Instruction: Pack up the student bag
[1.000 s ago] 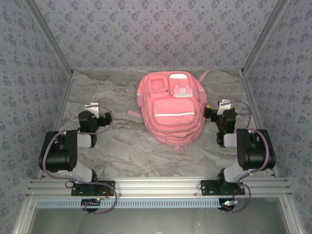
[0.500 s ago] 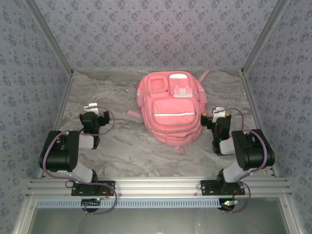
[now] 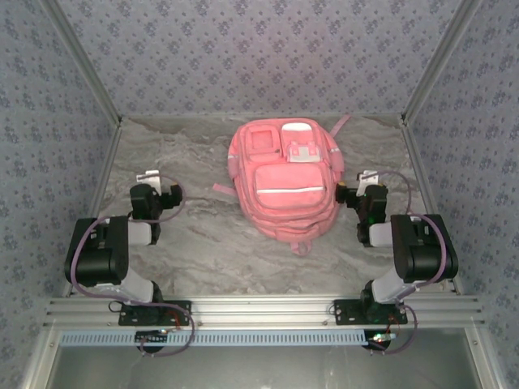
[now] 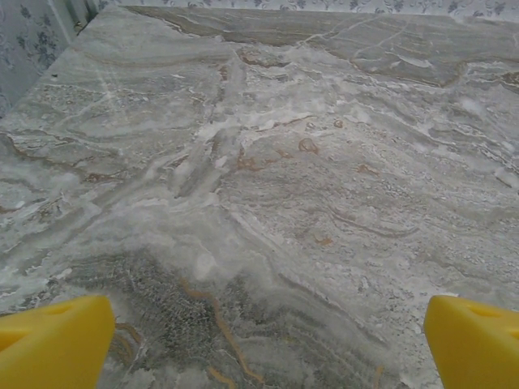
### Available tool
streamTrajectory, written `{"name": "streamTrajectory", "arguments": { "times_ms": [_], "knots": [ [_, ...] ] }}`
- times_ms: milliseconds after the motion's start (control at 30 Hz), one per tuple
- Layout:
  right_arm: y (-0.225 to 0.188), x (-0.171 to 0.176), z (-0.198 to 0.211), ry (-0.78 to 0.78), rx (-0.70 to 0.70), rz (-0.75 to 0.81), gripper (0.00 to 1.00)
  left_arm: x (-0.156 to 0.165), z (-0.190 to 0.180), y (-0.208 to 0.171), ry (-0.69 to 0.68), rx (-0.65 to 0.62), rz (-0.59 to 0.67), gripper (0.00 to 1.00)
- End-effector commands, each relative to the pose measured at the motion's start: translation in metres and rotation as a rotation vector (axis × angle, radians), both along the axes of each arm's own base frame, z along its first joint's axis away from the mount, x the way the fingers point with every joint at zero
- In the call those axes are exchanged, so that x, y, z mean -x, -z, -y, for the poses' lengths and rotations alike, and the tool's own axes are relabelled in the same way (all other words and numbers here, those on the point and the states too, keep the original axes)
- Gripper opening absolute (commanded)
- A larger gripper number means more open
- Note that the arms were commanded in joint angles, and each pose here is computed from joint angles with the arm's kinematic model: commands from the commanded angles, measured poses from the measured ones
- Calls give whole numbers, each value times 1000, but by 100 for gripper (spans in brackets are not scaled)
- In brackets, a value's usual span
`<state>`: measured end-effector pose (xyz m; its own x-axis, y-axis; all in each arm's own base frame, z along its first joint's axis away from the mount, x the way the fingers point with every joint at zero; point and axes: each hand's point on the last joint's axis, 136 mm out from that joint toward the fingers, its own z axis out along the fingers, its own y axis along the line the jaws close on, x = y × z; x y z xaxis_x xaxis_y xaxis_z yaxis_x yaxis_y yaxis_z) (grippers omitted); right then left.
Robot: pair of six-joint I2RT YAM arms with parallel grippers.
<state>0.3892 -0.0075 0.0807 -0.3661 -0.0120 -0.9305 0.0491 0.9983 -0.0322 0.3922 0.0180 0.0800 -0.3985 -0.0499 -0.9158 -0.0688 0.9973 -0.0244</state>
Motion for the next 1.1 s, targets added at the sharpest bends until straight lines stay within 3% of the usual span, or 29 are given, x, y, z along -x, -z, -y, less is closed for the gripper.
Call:
{"name": "streamTrajectory", "arguments": {
  "times_ms": [0,1067],
  "knots": [
    [-4,1,7,35,23,5,100,-6,3,-8,21,10,22,98],
    [-3,0,7,27,8,-1,100,-6,6,-9,6,-30,20,98]
  ]
}}
